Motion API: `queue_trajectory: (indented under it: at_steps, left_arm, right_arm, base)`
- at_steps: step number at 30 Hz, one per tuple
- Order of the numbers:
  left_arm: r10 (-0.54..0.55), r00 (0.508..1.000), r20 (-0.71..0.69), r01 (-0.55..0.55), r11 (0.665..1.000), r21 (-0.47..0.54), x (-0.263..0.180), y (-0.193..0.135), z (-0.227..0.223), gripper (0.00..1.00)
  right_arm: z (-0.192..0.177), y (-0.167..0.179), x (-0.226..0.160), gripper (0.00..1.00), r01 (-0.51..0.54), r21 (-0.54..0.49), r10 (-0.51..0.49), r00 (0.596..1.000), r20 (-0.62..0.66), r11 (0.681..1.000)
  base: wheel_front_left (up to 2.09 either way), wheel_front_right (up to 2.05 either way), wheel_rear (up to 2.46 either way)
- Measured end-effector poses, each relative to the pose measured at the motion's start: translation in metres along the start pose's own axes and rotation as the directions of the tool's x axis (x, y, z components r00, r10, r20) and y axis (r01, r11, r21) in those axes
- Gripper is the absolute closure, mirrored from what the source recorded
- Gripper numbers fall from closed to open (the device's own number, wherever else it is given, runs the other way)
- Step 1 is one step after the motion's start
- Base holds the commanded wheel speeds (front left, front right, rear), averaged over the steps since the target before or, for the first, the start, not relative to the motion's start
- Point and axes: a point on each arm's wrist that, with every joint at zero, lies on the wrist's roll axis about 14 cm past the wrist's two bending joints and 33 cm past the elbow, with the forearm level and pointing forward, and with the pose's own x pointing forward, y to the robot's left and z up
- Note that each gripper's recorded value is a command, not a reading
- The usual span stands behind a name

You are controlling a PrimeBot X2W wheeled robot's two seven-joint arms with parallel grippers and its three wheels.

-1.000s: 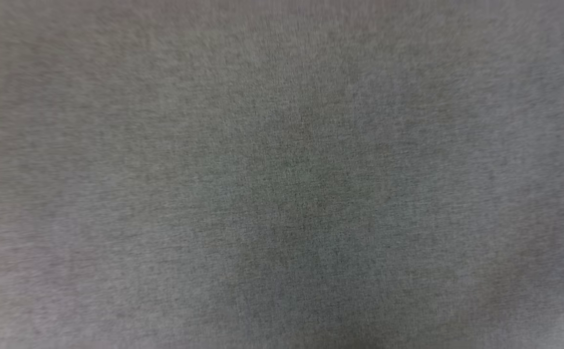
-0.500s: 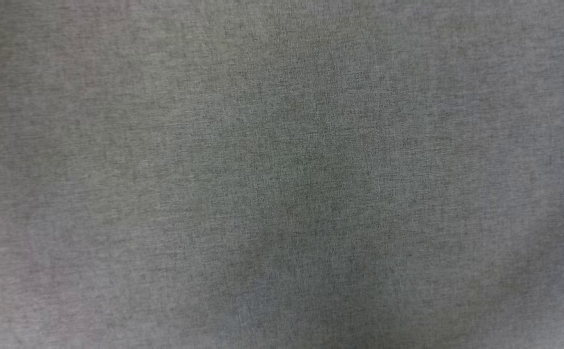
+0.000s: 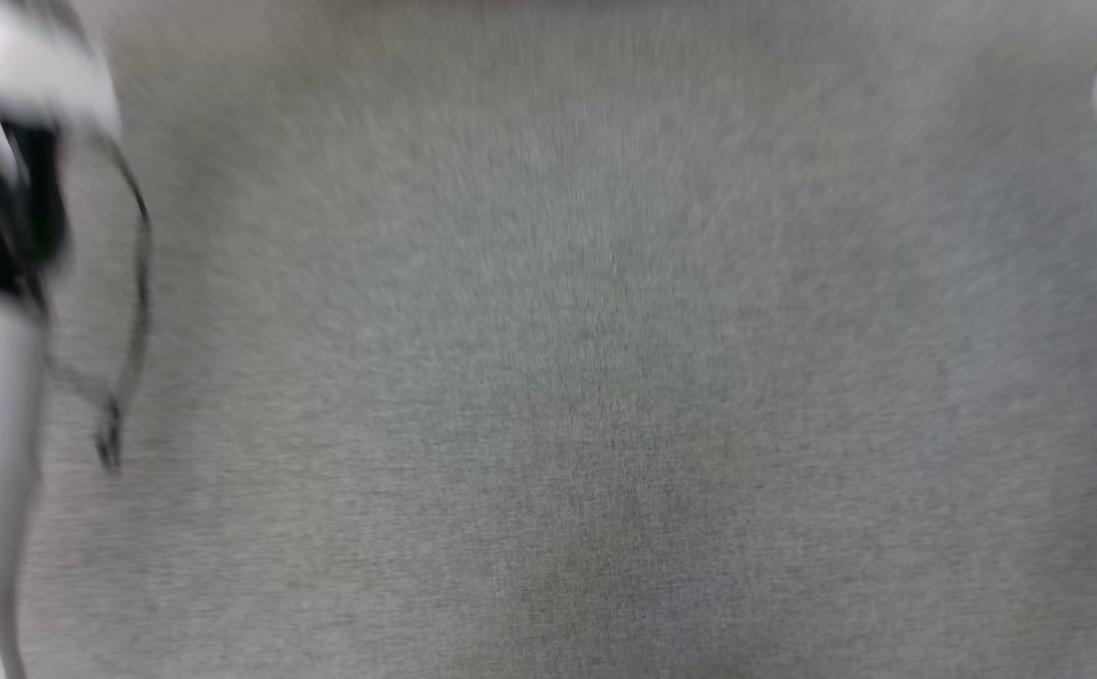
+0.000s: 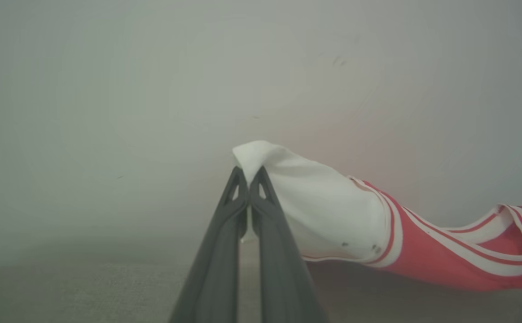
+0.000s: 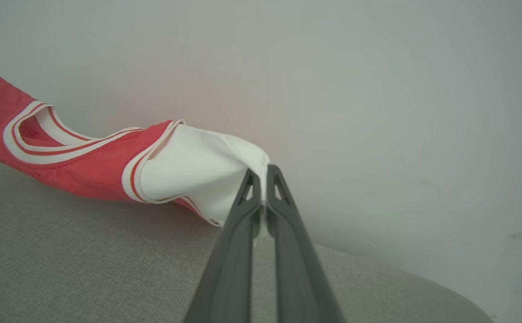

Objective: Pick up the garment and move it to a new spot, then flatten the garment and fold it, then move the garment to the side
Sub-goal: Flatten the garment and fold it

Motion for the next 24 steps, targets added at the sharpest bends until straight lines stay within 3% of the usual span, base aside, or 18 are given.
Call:
queue_trajectory:
  at_steps: [13,24]
  left_arm:
    - [0.184,0.969,-0.165,-0.204,0.972,-0.117,-0.178,0.032,0.005,1.0]
    - [0.248,0.85,-0.464,-0.33,0.938,-0.103,-0.311,0.033,-0.051,1.0]
  right_arm:
    - [-0.009,0.03,-0.144,1.0,0.026,0.129,-0.016,0.997,-0.082,0.991]
    - [-0.075,0.091,-0.255,1.0,0.117,0.316,-0.016,0.952,-0.305,0.942]
  base:
    - [0.0,0.0,0.0]
    - [0.0,0.0,0.0]
